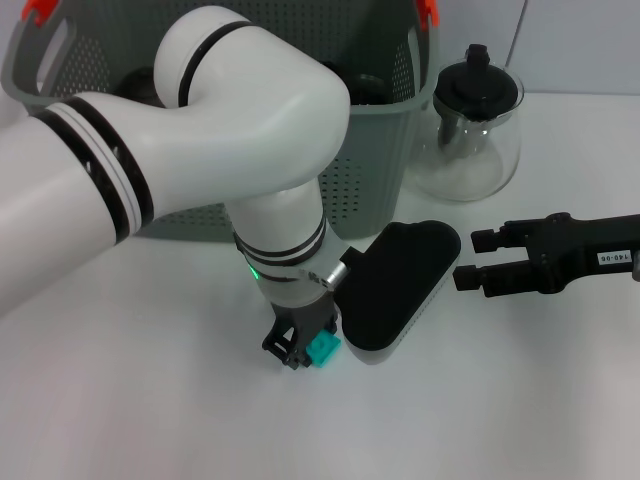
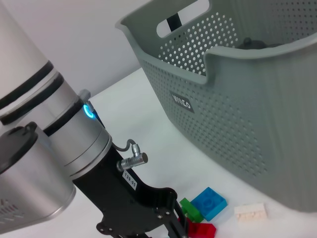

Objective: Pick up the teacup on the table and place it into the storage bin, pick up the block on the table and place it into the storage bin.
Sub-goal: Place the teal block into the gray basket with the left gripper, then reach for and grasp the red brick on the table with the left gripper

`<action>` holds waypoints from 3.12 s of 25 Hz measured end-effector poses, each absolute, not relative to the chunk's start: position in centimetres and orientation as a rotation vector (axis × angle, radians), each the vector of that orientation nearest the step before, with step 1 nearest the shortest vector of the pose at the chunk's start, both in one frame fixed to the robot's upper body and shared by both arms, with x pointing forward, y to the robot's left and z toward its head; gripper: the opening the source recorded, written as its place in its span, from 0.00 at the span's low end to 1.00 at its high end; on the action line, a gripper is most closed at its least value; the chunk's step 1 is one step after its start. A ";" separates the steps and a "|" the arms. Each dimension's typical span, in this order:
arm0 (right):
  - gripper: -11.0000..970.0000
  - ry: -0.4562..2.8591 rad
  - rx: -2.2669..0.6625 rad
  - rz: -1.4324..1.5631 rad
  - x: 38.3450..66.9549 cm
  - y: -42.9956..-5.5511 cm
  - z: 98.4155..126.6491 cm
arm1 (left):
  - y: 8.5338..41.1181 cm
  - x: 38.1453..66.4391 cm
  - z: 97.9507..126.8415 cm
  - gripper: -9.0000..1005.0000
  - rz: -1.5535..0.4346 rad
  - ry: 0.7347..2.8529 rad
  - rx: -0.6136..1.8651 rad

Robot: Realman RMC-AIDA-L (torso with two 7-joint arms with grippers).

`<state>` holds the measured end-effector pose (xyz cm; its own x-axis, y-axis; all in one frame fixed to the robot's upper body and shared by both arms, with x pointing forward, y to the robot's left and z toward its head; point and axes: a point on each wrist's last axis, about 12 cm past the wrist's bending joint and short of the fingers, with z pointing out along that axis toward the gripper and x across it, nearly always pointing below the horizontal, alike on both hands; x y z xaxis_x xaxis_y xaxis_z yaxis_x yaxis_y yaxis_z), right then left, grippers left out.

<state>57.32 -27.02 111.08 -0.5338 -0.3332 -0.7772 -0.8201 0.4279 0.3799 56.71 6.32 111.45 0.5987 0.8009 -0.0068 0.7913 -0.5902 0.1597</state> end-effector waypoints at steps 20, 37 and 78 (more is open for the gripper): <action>0.86 2.076 -0.973 1.019 57.1 -27.5 110.9 | 14.4 56.6 122.7 0.44 -1.078 1.880 1.464; 0.86 2.069 -0.999 1.009 57.5 -27.3 111.3 | 20.9 68.4 122.4 0.48 -0.512 2.146 0.699; 0.86 2.079 -0.994 1.003 57.3 -27.7 111.3 | 19.8 55.6 126.6 0.72 -0.687 1.774 1.467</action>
